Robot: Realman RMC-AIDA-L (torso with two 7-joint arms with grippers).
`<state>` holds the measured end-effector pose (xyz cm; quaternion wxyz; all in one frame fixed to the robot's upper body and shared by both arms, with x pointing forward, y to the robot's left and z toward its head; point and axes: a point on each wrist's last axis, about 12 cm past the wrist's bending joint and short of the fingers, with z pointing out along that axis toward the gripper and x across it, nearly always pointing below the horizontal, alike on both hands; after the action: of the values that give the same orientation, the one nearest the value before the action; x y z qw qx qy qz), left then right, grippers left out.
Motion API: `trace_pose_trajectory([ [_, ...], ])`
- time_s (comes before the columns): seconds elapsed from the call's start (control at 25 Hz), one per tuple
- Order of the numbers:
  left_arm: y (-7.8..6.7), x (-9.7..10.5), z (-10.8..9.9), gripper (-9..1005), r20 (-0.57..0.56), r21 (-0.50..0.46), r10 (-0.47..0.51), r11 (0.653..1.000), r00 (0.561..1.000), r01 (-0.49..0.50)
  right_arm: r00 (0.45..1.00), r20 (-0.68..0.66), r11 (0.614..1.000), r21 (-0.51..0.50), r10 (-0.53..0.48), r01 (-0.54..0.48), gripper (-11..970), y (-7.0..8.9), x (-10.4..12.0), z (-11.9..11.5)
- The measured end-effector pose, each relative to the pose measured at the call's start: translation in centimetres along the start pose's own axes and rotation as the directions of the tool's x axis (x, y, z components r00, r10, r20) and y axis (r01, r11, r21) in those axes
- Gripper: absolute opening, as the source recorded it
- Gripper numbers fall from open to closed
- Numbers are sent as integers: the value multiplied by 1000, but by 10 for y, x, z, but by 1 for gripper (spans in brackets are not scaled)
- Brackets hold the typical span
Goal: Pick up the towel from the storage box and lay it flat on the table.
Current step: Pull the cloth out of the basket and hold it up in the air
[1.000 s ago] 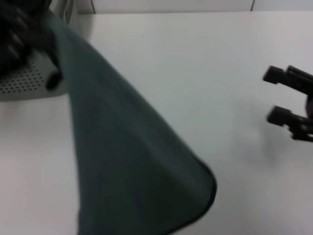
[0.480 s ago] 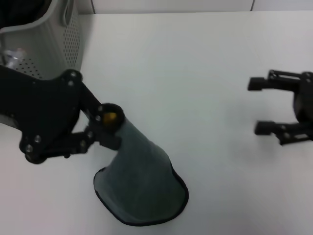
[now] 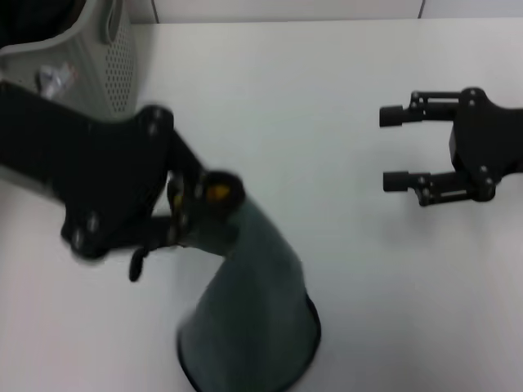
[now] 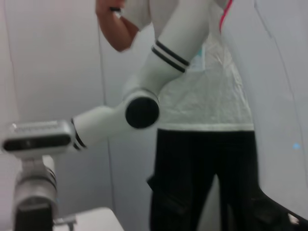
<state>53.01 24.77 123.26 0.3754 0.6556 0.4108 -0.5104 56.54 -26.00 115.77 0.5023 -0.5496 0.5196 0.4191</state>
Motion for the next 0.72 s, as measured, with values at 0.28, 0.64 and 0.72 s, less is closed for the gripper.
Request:
trace_pose_trajectory([
  [0.28,-7,-4,-39,13,207,-389,128,921,970,-38,999,35,1000,27,-2,2,749,-2,-2,9],
  [0.64,-9,0,-39,13,207,-408,125,912,970,-31,989,139,991,131,-40,22,748,2,-6,-5],
  [0.72,-5,3,-27,13,122,-307,59,951,991,-19,988,152,991,132,-43,23,748,4,-6,-7],
])
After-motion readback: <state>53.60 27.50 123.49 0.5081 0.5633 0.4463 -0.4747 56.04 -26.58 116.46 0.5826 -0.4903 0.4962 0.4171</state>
